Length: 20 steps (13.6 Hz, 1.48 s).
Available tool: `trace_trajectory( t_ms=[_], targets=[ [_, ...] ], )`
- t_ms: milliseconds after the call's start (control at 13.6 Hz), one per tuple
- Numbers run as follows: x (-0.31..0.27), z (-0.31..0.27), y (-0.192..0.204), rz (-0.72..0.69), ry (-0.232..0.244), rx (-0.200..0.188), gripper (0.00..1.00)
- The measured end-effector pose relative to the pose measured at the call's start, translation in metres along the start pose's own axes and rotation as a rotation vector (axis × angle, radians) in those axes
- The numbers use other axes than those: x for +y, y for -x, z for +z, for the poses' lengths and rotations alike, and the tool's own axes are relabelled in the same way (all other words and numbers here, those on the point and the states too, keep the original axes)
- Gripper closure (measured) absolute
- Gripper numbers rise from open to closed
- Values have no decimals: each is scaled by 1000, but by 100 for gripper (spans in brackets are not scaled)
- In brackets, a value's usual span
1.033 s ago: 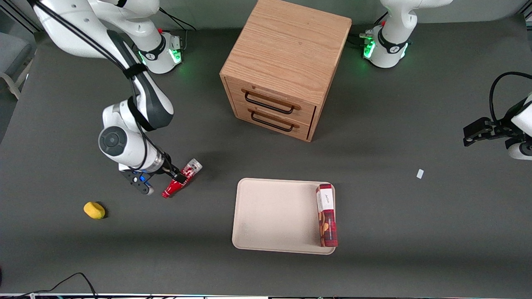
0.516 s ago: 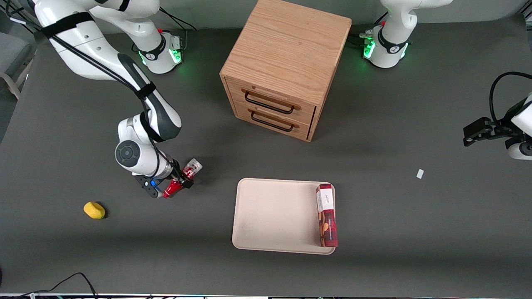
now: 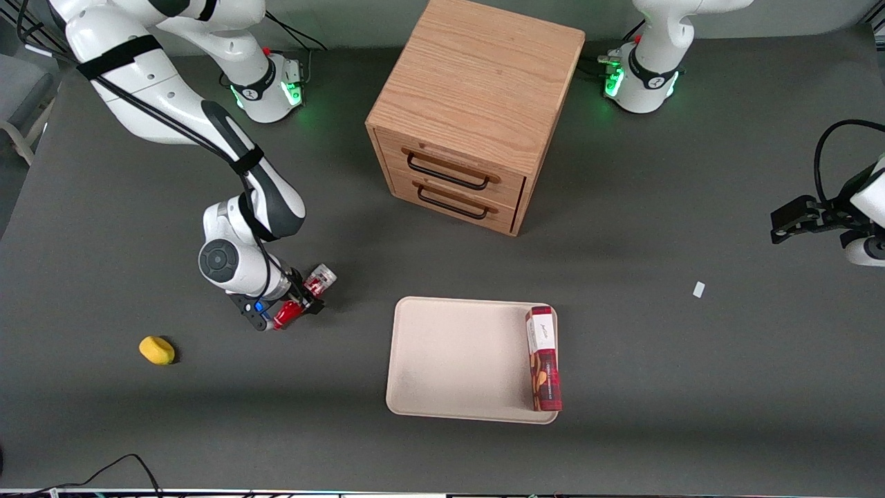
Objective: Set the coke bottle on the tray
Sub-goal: 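Lift the bottle and carry it over the white tray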
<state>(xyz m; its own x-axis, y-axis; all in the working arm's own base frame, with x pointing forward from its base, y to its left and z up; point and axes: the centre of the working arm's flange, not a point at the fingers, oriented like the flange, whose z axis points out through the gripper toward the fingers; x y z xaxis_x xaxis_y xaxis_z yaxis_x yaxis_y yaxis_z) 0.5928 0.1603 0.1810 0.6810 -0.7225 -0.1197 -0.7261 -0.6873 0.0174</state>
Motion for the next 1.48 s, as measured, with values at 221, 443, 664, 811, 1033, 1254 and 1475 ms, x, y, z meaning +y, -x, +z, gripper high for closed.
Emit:
trace_trajectory(
  t_ms=[221, 443, 664, 811, 1033, 1254, 1475],
  targets=[
    [0, 3, 0, 0, 0, -1, 37],
    [-3, 0, -1, -1, -12, 6, 46],
    [-18, -23, -6, -12, -43, 29, 46],
    [-40, -62, -9, -43, -44, 50, 46],
    [-84, -138, 7, -179, -55, 115, 46],
    [-124, -193, 31, -333, -72, 146, 46],
    [-177, -201, 70, -617, -119, 172, 46]
  ],
)
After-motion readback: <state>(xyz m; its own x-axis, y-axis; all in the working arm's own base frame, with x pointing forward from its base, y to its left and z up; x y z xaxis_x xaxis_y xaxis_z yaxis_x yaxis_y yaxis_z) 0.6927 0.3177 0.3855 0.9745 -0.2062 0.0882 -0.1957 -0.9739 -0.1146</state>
